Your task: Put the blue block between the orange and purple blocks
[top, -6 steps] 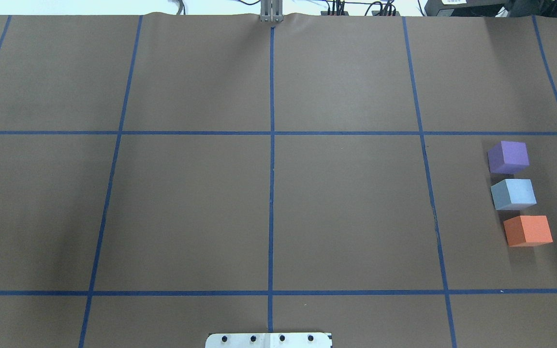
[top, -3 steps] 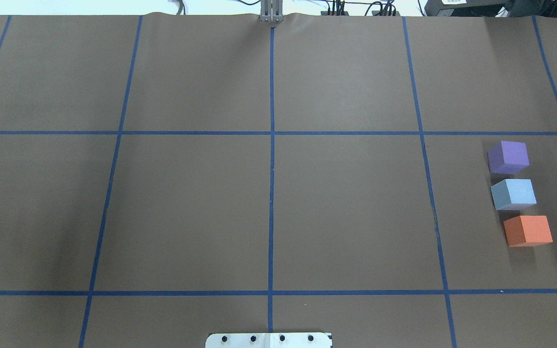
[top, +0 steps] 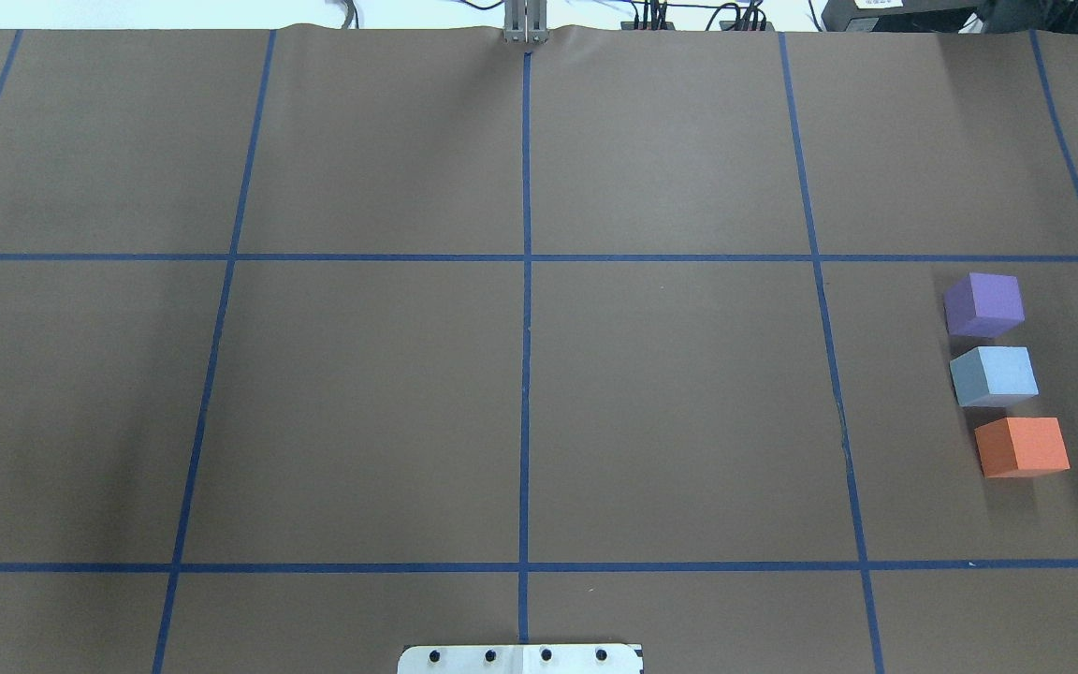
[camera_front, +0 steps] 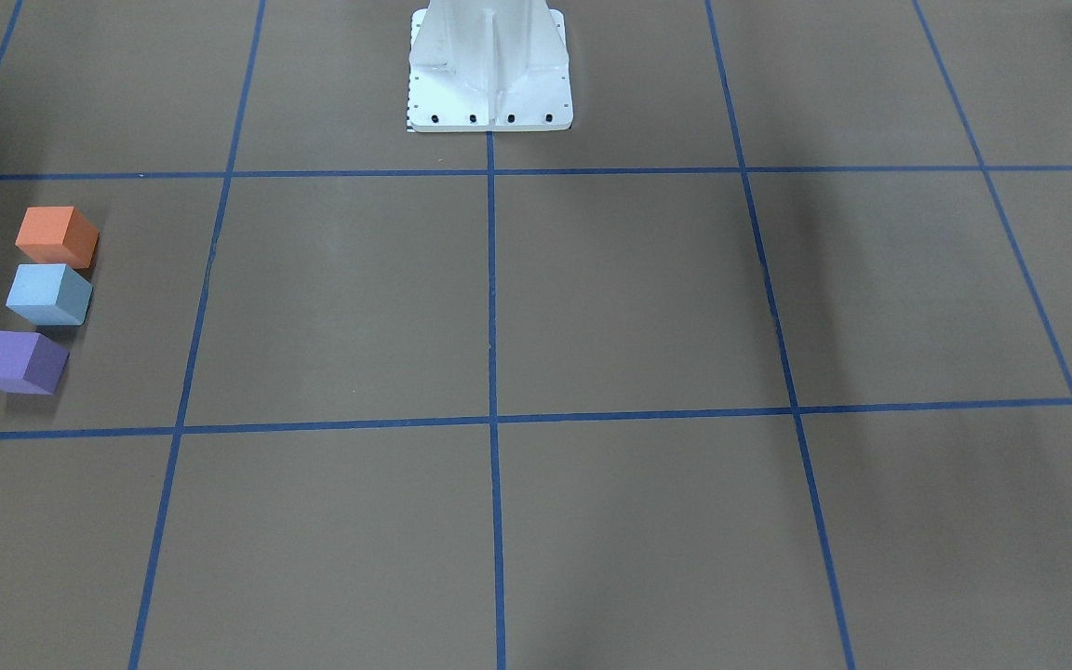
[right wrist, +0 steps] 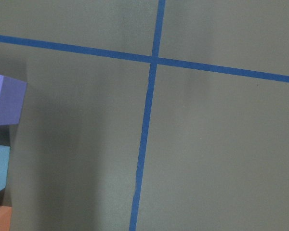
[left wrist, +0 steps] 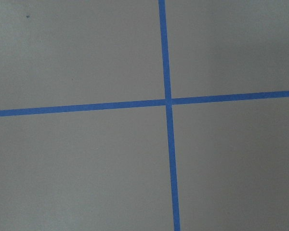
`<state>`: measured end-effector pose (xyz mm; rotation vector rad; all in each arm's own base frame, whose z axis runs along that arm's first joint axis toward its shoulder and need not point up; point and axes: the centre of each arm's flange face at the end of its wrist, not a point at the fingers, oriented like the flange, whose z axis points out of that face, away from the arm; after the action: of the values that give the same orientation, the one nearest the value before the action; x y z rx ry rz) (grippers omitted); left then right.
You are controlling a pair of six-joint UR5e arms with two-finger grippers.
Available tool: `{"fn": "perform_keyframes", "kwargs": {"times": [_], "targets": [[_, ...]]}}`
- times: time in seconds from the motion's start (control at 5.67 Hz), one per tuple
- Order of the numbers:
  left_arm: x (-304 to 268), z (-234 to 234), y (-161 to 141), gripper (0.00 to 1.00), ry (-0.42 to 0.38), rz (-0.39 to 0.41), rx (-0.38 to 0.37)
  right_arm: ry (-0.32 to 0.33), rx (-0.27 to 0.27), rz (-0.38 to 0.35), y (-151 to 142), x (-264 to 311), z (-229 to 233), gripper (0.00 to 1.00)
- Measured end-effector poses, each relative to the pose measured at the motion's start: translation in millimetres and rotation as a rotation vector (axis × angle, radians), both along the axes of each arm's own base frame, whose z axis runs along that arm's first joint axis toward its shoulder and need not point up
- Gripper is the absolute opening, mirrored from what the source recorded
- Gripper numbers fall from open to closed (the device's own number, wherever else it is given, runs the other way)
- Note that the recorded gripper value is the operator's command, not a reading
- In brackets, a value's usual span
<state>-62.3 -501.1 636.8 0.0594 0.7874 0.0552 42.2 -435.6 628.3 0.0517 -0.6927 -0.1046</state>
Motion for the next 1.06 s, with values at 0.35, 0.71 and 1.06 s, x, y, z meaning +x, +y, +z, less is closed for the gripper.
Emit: {"fn": "perform_keyframes", "kwargs": {"times": [0.35,0.71,1.06], "targets": [[0.4,-1.5,0.0,1.00,0.000,0.001,0.004,-0.001,0.002,0.002,-1.9,-0.2,-1.6,1.00],[0.2,-4.1,0.2,1.00,0.000,0.001,0.010,-0.001,-0.005,0.000,-1.5,-0.1,2.5,1.00],[0.4,-4.8,0.0,1.00,0.000,0.002,0.011,-0.006,0.003,0.008,-1.8,0.3,-1.0,1.00]]}}
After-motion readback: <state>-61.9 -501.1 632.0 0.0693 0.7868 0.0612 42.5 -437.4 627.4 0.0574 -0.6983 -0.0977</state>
